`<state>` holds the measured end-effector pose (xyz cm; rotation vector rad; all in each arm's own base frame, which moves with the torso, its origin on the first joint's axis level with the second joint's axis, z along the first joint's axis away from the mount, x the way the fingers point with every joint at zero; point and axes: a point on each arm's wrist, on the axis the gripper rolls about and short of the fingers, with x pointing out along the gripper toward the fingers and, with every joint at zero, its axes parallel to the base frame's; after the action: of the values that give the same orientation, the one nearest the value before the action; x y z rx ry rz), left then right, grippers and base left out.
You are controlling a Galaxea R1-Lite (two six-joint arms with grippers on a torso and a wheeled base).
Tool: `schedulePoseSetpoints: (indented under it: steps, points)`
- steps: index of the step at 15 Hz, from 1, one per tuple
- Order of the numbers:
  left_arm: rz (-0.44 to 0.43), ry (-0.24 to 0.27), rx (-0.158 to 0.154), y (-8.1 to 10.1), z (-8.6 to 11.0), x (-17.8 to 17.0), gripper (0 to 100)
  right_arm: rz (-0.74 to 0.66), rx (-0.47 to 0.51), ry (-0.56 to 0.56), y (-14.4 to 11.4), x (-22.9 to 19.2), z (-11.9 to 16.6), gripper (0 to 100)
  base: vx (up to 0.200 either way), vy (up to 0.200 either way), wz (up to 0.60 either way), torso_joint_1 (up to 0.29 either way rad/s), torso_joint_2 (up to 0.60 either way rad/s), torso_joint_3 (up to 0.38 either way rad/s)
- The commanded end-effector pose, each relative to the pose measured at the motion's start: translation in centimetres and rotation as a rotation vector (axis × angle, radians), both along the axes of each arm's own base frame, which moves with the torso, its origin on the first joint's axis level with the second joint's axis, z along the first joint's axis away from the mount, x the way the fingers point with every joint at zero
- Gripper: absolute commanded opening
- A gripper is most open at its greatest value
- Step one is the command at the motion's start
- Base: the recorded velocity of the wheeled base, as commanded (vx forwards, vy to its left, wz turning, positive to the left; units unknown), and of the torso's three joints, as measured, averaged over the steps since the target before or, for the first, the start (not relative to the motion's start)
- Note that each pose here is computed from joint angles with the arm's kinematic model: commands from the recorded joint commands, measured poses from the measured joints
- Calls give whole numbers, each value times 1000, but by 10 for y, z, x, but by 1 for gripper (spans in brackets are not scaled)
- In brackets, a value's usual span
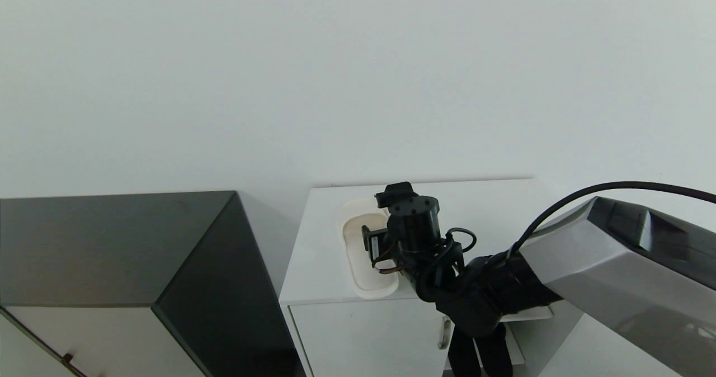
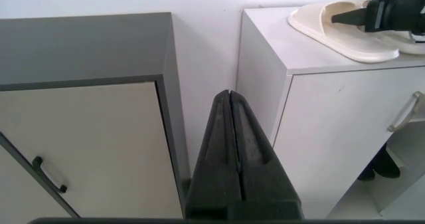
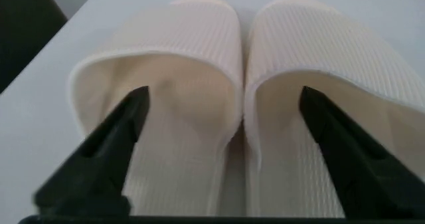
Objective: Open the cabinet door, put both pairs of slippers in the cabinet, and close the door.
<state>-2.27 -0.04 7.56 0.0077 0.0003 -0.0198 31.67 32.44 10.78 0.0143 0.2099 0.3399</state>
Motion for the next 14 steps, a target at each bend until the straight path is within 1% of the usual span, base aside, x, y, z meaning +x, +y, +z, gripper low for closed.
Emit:
schedulePoseSetpoints:
  steps: [1,4,7,10,12,14]
  points:
    - [0,0,0,0,0,0,0,-4,2,-1,3,6,-5,0,0,0,0,0,0,0]
    - [0,0,0,0,0,0,0,-6,12,-11,1,4,2,0,0,0,0,0,0,0]
    - [0,0,0,0,0,0,0,0,37,-39,-8,-7,28,0,0,0,0,0,0,0]
    - [-2,-1,6,0,0,0,0,77,46,-48,-29,-49,60,0,0,0,0,0,0,0]
    - [-2,-1,6,0,0,0,0,156,51,-34,-49,-76,71,0,0,0,0,0,0,0]
    - [1,-1,6,0,0,0,0,219,37,-4,-77,-103,73,0,0,0,0,0,0,0]
